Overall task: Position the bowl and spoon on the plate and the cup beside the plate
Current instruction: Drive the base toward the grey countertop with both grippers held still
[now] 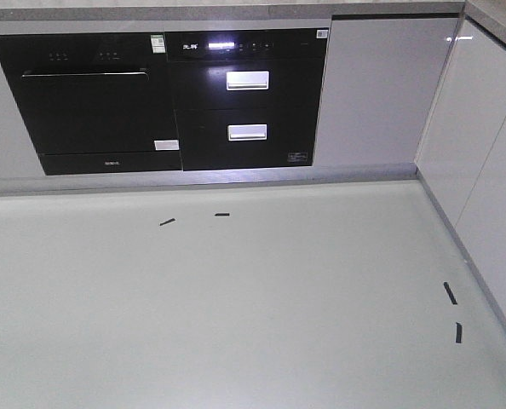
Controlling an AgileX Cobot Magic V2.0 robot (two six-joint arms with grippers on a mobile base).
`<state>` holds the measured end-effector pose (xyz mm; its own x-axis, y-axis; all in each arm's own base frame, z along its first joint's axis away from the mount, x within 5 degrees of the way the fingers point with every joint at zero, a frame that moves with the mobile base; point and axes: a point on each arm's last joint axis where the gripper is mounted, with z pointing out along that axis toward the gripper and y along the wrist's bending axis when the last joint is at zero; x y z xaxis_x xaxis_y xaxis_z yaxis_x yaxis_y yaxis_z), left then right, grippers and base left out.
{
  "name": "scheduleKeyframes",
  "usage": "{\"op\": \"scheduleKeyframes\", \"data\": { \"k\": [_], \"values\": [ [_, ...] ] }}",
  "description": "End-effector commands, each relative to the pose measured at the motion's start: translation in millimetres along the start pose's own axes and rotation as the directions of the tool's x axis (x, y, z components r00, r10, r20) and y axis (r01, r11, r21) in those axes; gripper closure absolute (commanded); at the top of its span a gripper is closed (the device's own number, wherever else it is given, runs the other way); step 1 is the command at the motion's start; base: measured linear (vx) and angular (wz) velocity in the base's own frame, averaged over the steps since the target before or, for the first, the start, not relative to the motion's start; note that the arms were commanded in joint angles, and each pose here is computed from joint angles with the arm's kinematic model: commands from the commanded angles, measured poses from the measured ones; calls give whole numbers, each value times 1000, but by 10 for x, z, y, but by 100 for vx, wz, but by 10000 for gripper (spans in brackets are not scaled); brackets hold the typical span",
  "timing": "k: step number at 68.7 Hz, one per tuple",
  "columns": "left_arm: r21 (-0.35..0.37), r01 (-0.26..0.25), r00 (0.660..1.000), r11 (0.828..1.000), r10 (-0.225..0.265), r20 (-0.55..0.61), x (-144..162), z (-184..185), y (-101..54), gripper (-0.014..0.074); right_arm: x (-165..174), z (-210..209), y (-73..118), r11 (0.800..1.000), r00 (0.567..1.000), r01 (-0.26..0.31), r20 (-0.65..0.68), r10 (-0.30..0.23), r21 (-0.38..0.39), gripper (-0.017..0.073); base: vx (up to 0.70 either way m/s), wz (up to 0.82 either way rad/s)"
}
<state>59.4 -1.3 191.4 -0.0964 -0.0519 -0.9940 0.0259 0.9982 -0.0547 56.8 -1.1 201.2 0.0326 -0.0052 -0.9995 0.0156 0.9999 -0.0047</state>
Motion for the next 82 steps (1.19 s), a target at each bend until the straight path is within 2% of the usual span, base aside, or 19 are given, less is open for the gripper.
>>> {"op": "scheduleKeyframes", "data": {
  "k": [1,82],
  "values": [
    [9,16,999,1000,-17,28,46,21,-5,599,-14,-5,7,1000,998,19,63,-19,-3,564,0,0],
    [9,16,999,1000,-17,28,46,21,-5,599,-14,-5,7,1000,998,19,63,-19,-3,564,0,0]
  ]
}}
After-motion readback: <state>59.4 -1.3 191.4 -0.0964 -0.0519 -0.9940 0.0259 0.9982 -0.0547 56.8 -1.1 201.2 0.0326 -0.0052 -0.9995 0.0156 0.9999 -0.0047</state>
